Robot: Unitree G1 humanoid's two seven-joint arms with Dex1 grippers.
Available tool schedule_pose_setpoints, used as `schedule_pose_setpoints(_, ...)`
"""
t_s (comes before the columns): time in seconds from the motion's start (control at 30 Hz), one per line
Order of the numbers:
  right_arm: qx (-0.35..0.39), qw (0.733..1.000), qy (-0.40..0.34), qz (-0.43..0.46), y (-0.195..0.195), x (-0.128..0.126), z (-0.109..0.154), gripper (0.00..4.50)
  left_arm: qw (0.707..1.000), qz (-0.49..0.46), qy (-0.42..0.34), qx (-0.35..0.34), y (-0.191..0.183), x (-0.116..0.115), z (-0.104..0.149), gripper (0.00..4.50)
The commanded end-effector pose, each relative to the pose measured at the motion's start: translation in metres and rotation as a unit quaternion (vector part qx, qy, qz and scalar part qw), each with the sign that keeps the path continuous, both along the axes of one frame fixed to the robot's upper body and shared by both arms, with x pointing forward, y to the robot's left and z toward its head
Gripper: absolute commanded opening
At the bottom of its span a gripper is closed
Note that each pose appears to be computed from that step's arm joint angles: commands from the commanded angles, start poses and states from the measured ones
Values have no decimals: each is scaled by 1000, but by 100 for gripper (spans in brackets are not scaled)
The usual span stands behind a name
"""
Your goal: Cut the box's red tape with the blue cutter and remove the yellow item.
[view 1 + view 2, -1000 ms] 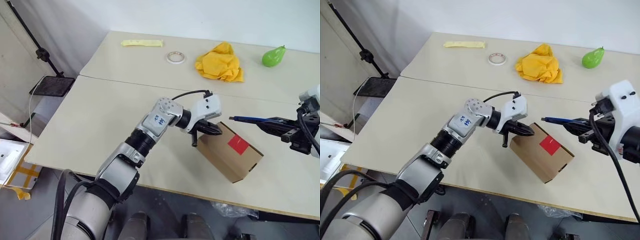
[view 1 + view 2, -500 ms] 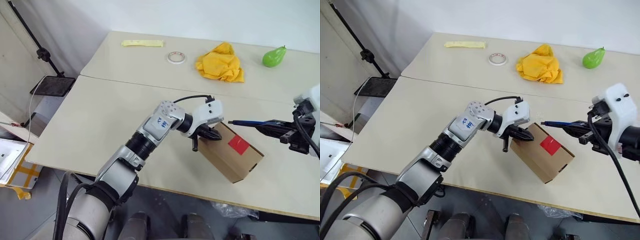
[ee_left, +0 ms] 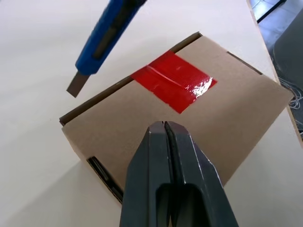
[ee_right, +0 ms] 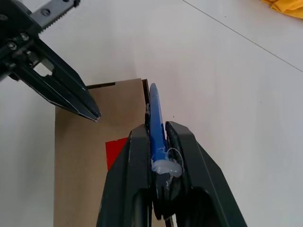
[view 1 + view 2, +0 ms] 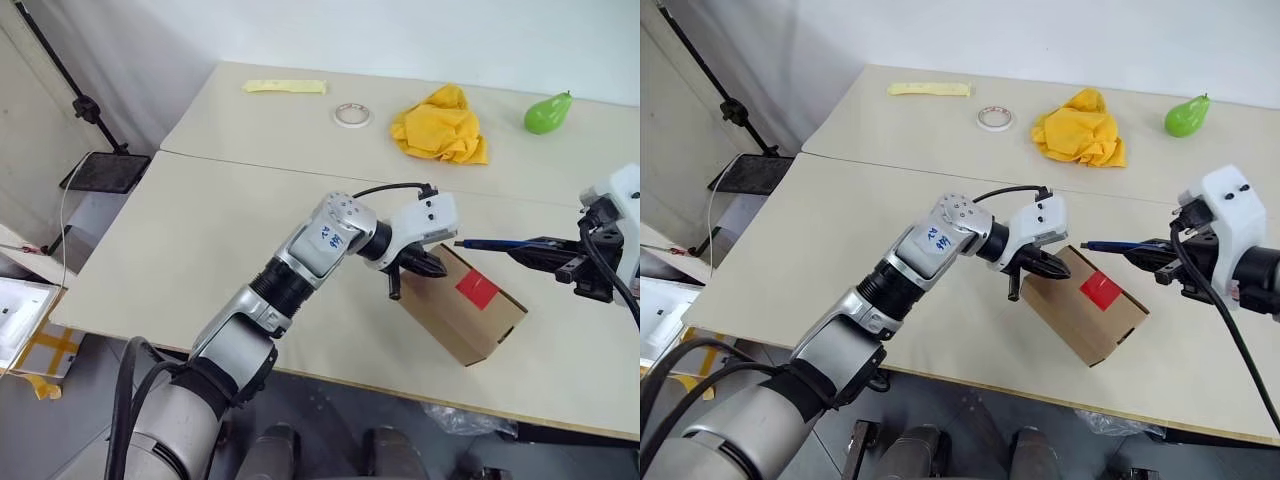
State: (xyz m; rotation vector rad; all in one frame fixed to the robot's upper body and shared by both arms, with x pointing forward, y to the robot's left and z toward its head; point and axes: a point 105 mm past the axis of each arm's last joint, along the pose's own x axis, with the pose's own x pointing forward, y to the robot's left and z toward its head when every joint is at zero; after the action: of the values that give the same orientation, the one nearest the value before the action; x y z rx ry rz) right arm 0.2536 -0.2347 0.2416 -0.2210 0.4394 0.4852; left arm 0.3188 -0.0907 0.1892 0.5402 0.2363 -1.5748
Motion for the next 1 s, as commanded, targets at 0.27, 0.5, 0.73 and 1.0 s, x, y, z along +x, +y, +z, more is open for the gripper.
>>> schedule_pose_setpoints(0.27,-3,1000,-23,9,1,5,9,18,1000,-5,5,15,-4,-17,-8,2)
schedule_pose_setpoints(0.5,-3,1000,-20,15,2,6,9,18,1000,4,19,21,-5,-19,-16,2)
schedule_pose_setpoints(0.73,9,999,-23,22,4,5,11,18,999,11,26,20,-5,-16,-15,2)
schedule_pose_setpoints(1.0,9,1000,-3,21,3,1,1,18,999,18,29,19,-3,-13,-15,2)
